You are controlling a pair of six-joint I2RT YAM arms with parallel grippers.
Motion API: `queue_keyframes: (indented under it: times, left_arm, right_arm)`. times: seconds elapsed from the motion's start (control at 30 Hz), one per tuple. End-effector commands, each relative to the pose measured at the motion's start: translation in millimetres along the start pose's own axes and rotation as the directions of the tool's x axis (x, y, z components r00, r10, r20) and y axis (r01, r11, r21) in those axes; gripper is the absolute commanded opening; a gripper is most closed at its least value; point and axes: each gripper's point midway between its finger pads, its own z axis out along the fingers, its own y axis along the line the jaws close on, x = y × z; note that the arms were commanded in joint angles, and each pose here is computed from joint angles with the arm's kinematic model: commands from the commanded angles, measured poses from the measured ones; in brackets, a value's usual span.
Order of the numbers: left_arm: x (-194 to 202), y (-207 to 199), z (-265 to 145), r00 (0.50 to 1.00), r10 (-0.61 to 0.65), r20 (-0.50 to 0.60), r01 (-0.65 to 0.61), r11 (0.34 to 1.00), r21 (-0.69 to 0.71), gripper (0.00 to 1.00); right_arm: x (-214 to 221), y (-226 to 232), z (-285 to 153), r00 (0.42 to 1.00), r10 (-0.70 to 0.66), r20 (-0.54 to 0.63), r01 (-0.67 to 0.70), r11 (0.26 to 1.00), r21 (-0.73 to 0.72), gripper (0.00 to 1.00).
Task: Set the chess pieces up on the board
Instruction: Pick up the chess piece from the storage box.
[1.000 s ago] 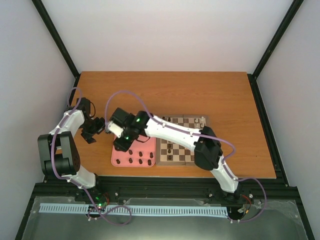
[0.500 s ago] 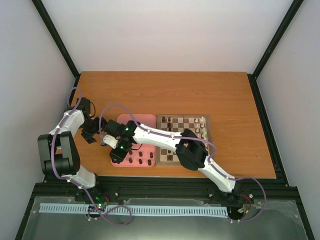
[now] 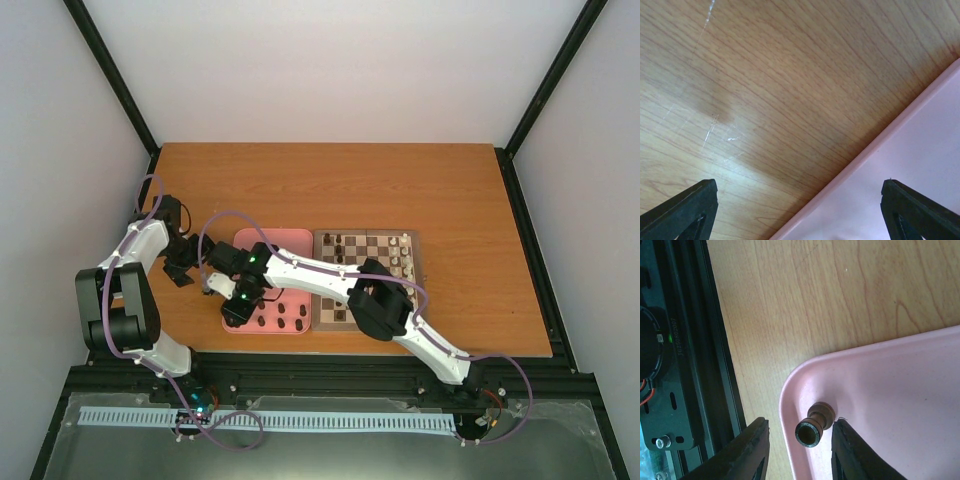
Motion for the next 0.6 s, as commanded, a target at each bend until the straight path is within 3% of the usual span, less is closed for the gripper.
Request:
queue_keyframes:
  times: [0.0,0.37,0.57]
  left_arm:
    - [-6.6,-3.8,-0.7,1.000,0.001,0.014,-0.001,1.000,0.012,1.00]
    - [-8.7,-1.3,3.0,1.000,-0.002,0.018,0.002,1.000,-0.003,1.00]
    - [-8.7,-0.7,3.1,1.000,-0.003,0.018,0.003,1.000,-0.004,1.00]
  right_arm:
    - [2.3,3.5,8.5,1.000,-0.013,-0.019,0.013,1.000,-0.015,0.34]
    - [7.6,2.3,16.0,0.999,-0.005,-0.039,0.004,1.000,-0.029,0.29]
    - [7.6,-0.6,17.4,0.999,0.000,-0.039,-0.001,1.000,-0.015,0.19]
